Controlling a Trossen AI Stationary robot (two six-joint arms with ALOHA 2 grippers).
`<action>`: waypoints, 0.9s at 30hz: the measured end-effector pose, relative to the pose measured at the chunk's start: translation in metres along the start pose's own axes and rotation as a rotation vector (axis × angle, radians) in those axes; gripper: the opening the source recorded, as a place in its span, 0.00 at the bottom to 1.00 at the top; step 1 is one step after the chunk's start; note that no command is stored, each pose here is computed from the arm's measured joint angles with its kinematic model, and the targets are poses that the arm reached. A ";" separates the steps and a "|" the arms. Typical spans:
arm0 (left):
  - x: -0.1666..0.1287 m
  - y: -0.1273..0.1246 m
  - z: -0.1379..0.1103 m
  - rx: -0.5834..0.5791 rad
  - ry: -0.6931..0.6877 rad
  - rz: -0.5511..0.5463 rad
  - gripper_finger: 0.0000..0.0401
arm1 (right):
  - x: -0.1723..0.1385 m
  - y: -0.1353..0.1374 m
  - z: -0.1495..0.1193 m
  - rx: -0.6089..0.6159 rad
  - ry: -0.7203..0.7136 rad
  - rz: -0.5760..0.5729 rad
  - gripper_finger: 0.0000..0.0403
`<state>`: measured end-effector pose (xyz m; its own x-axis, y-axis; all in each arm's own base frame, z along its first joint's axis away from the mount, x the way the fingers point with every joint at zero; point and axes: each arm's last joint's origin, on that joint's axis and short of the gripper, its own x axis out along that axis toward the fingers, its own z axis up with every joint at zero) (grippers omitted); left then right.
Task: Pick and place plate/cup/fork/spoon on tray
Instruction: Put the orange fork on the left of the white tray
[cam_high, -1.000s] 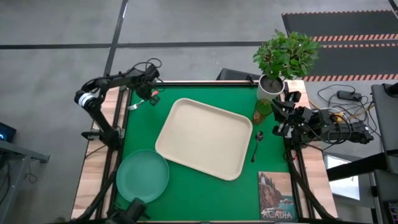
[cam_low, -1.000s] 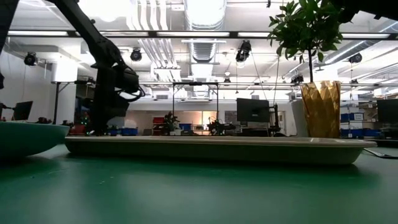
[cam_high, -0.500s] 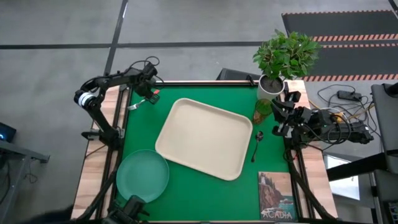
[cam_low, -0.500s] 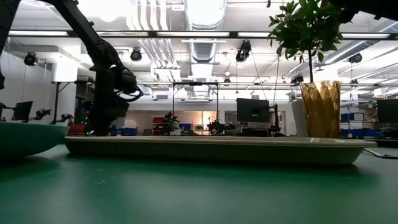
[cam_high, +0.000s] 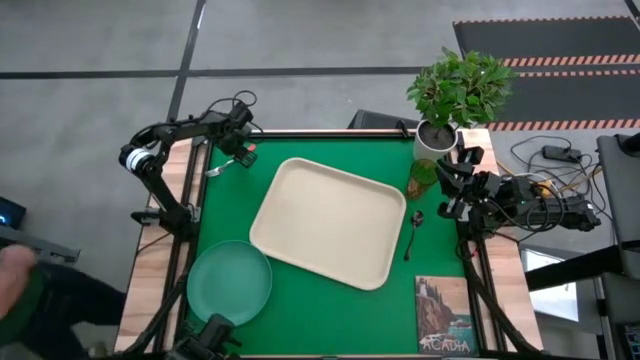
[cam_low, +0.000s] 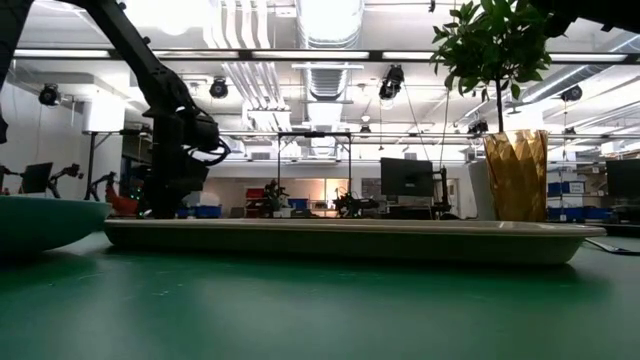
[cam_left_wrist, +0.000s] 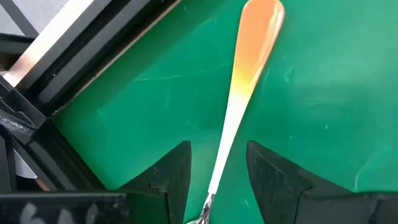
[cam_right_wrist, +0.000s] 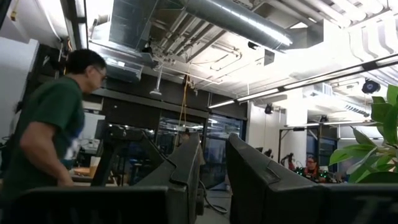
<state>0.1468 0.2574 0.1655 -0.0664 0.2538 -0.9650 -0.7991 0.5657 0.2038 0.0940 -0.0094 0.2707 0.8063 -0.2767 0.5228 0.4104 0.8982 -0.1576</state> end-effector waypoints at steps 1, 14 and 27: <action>0.000 0.000 0.000 0.002 -0.002 0.000 0.34 | 0.000 0.000 0.000 0.000 0.000 0.000 0.17; 0.001 -0.001 0.002 -0.043 -0.024 -0.036 0.21 | 0.000 0.000 0.000 0.000 0.000 0.000 0.17; 0.001 -0.004 -0.003 -0.119 0.034 -0.106 0.21 | 0.000 0.000 0.000 0.002 0.000 0.000 0.17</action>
<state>0.1482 0.2529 0.1636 0.0032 0.1702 -0.9854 -0.8676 0.4904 0.0819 0.0940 -0.0094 0.2706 0.8064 -0.2766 0.5226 0.4095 0.8989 -0.1561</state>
